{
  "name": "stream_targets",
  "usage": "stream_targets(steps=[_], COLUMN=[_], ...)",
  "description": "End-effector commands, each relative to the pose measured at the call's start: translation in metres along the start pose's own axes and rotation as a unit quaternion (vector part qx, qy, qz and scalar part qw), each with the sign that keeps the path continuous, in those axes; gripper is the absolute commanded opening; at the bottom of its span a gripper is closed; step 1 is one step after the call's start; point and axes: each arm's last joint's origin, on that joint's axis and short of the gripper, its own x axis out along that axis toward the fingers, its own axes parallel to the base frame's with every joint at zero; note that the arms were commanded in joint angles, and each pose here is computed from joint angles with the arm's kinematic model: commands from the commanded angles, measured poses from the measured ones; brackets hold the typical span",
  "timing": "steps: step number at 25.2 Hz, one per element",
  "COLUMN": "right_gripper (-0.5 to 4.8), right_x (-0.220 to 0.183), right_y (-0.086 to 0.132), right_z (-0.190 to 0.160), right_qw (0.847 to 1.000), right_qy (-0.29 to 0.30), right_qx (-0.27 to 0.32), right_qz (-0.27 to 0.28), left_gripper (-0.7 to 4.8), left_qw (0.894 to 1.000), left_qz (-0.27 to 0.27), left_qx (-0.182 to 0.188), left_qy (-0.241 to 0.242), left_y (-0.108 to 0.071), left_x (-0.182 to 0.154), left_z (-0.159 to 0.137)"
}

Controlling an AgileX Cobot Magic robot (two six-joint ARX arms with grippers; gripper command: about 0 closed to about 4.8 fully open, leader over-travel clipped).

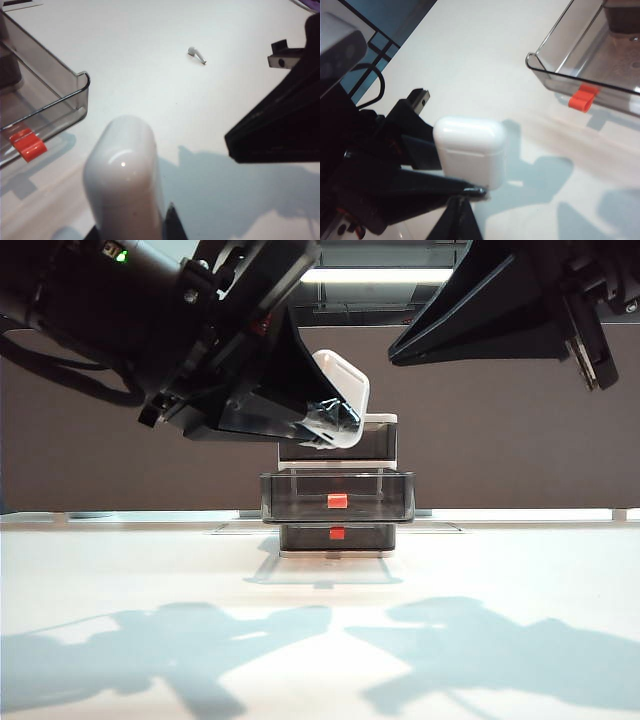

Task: Pick up the earphone case on the table, open the lid, insert the wireless earphone on the table into it, close the lid, put the earphone case into the second layer of the drawer, and finally close the drawer.

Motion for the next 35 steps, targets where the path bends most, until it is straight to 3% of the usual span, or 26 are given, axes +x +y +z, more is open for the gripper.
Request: stream_targets(steps=[1,9,13,22,35], right_gripper=[-0.01,-0.01,-0.01,-0.01,-0.01], right_x=[-0.001,0.007,0.019,0.028,0.029], right_y=[0.002,0.009,0.007,0.003,0.005], right_z=[0.002,0.021,0.025,0.024,0.03], right_qw=[1.0,0.998,0.996,0.995,0.997], right_qy=[0.001,0.05,0.084,0.096,0.069], right_qx=[-0.002,-0.03,-0.018,-0.013,-0.024], right_qz=[0.013,-0.004,0.006,0.001,0.005], left_gripper=[-0.06,-0.06,-0.06,-0.06,-0.06], left_qw=[1.0,0.998,0.993,0.983,0.982], left_qz=[0.0,0.0,0.001,0.002,0.002], left_qx=[0.024,0.064,0.116,0.182,0.19], left_qy=[-0.013,-0.013,-0.01,-0.002,-0.002], left_y=[0.0,-0.001,-0.001,0.0,0.0], left_x=[0.0,0.0,0.0,0.0,0.0], left_z=[0.004,0.004,0.004,0.002,0.002])
